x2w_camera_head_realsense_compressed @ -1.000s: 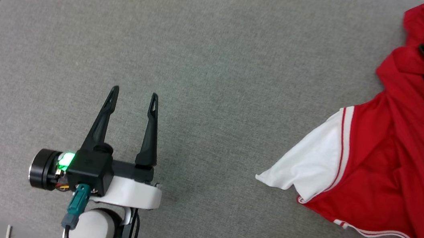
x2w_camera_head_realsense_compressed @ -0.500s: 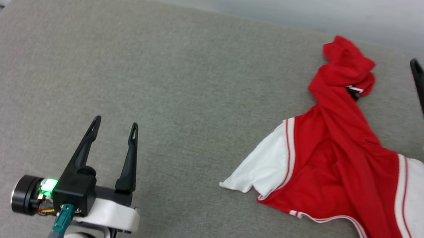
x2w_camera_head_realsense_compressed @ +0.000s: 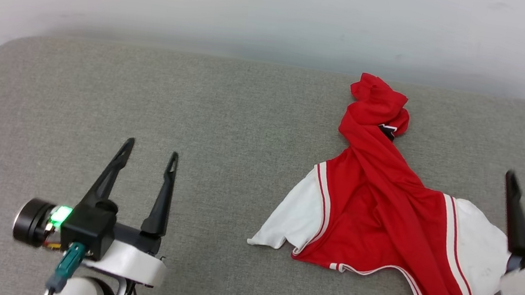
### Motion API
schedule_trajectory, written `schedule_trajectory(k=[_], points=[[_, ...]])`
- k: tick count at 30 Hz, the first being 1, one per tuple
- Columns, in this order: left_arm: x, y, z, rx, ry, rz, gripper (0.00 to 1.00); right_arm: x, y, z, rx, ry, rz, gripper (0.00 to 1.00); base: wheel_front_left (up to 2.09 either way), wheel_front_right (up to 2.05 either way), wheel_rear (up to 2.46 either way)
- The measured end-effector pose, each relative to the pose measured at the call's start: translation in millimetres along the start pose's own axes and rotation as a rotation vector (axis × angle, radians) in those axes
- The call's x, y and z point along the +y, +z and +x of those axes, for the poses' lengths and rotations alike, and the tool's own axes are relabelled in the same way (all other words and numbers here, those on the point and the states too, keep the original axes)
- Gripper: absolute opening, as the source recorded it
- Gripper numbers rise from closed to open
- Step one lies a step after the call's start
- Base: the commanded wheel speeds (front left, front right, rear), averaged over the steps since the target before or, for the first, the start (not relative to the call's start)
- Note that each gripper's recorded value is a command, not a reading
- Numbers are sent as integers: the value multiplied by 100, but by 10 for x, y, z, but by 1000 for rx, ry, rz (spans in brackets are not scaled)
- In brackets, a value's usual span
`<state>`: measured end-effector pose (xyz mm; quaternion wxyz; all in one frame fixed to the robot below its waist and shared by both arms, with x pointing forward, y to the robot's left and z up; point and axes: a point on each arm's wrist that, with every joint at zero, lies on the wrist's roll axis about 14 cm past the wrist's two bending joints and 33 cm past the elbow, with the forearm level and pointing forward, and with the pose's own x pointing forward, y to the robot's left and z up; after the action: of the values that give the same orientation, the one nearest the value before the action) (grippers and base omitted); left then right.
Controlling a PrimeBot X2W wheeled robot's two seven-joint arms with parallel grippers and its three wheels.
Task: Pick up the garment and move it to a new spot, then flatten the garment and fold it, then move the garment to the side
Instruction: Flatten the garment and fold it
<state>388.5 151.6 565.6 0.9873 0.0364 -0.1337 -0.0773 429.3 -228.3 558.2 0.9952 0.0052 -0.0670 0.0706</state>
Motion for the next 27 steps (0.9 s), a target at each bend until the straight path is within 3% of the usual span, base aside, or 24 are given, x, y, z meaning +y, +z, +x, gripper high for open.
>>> schedule_trajectory(k=[9,13,14,27], points=[[-383,90,395,45,-289,7,100,48,-105,-471,65,-86,27,100,0,0,0],[-750,-21,436,173,-487,10,100,48,-107,-522,71,-102,30,100,0,0,0],[-920,-90,459,250,-592,15,100,34,-139,-544,81,-113,32,100,0,0,0],[-1487,-952,-84,768,-984,81,100,-109,-286,-602,109,-174,34,100,0,0,0]])
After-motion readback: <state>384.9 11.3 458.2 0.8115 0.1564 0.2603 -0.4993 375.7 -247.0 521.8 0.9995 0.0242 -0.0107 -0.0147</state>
